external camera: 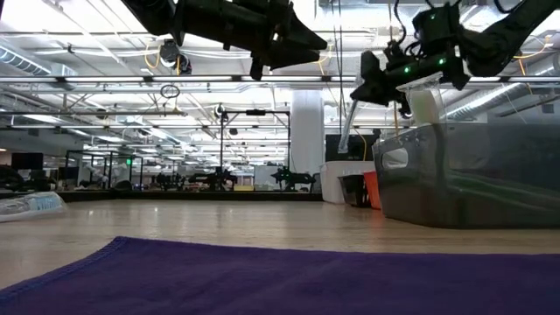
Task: Pick & Place Toothbrushes
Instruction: Put the blue toothbrush into the white bin
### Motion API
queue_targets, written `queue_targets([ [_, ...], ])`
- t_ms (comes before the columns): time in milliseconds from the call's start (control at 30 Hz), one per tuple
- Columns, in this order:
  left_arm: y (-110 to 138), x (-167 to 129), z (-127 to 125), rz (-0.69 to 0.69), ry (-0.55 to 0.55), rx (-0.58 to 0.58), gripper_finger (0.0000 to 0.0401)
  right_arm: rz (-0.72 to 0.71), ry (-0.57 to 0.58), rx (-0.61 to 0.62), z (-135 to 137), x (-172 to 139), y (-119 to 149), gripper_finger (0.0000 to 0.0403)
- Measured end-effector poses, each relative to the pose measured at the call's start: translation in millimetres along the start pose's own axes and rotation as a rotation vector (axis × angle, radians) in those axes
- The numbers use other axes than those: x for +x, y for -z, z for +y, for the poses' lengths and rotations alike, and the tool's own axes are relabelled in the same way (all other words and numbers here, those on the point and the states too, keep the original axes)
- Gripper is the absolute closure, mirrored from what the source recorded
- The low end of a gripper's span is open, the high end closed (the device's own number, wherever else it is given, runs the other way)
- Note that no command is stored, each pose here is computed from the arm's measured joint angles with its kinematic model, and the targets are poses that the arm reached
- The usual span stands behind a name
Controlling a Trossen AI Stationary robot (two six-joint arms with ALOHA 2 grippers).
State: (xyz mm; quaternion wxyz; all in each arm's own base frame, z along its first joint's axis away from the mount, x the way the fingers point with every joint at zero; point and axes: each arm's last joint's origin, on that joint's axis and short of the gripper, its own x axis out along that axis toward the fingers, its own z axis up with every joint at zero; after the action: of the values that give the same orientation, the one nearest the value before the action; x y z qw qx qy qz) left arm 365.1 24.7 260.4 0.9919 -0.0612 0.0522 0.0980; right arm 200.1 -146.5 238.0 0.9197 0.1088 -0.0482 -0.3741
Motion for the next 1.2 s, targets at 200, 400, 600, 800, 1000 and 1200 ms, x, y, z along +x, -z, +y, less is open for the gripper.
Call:
queue_targets([
  [200,0.1,0.0,-0.1,0.001,0.000,0.002,0.0256,0.021,0.060,0.064,-16.1,13.3,13.1,0.0391],
  [400,1.7,0.0,0.2,0.017,-0.002,0.004,0.0256,0.030,0.091,0.113,-25.6,22.6,24.5,0.0391],
  [600,2.2,0.0,0.3,0.022,-0.003,0.005,0.0256,0.043,0.094,0.140,-27.8,29.2,36.0,0.0385],
  [800,2.2,0.0,0.3,0.022,-0.003,0.005,0.0256,0.070,0.104,0.165,-29.8,32.9,45.5,0.0348],
  [1000,2.2,0.0,0.2,0.022,-0.003,0.005,0.0256,0.087,0.062,0.161,-29.4,33.1,45.8,0.0284],
  [1200,3.7,0.1,1.0,0.038,-0.007,0.007,0.0256,0.081,0.060,0.150,-29.1,32.4,43.9,0.0208],
])
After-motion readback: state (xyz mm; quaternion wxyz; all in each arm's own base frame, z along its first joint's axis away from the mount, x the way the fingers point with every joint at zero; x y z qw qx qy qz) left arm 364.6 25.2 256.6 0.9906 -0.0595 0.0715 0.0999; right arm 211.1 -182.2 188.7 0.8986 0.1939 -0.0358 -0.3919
